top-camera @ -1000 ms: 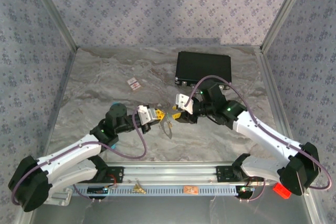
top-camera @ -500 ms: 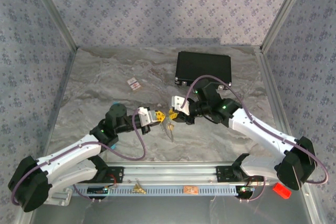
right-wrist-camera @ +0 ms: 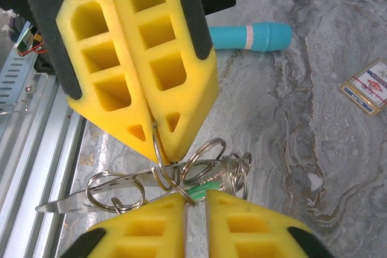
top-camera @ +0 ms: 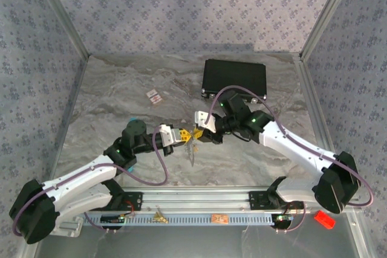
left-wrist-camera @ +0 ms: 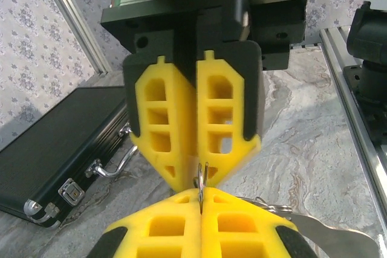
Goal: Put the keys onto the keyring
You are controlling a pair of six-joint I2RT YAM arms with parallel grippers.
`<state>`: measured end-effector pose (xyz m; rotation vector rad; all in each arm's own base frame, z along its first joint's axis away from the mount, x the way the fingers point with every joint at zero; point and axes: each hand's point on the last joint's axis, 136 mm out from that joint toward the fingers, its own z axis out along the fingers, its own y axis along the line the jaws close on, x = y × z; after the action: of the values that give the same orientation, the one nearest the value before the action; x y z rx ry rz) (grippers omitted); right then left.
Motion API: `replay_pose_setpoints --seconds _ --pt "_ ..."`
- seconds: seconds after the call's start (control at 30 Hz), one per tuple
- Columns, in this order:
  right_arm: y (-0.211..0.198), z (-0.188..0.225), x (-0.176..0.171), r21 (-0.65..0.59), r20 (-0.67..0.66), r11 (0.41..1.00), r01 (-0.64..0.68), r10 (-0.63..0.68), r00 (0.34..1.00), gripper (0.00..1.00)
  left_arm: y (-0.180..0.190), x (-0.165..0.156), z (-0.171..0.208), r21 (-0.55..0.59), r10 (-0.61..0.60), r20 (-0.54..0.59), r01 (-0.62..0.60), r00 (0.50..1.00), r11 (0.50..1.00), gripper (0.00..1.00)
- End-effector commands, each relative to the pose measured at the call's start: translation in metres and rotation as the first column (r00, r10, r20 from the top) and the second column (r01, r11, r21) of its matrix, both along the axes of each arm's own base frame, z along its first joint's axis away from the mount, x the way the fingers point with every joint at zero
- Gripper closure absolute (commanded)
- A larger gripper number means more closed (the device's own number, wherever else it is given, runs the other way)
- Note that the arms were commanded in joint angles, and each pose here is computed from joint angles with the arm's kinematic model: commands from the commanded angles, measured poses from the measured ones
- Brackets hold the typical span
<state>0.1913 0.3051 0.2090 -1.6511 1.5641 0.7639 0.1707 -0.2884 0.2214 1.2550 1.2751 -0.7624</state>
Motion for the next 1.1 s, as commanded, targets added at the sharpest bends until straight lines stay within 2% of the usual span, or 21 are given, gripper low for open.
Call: replay_pose_setpoints --seconds 0.0,0.3,0.7,0.97,1.03,1.07 --pt "-0.002 0.015 -0.006 0.045 0.033 0.999 -0.005 0.004 0.999 0.72 -0.005 -0.002 0.027 -0.058 -0.022 0.066 0.026 0.998 0.998 1.0" --pt "-0.004 0.017 -0.017 0.097 0.041 0.995 -0.035 0.031 0.999 0.68 -0.009 0.003 0.021 -0.077 -0.01 0.013 0.011 1.0 0.997 1.0" --pt "0.002 0.016 -0.01 0.104 0.059 0.994 -0.024 0.018 0.998 0.75 -0.011 -0.001 0.023 -0.087 -0.038 0.002 0.038 0.999 0.996 1.0" --pt "0.006 0.017 -0.01 0.11 0.058 0.993 -0.037 0.031 0.998 0.86 -0.012 -0.003 0.026 -0.098 -0.049 0.005 0.049 0.999 0.994 1.0" --pt "0.007 0.018 -0.01 0.11 0.058 0.993 -0.04 0.034 0.998 0.98 -0.012 -0.003 0.026 -0.101 -0.049 0.004 0.049 0.999 0.994 1.0" --pt "0.007 0.019 -0.01 0.111 0.061 0.993 -0.04 0.033 0.998 1.0 -0.012 -0.002 0.025 -0.099 -0.044 0.0 0.044 0.999 0.994 1.0"
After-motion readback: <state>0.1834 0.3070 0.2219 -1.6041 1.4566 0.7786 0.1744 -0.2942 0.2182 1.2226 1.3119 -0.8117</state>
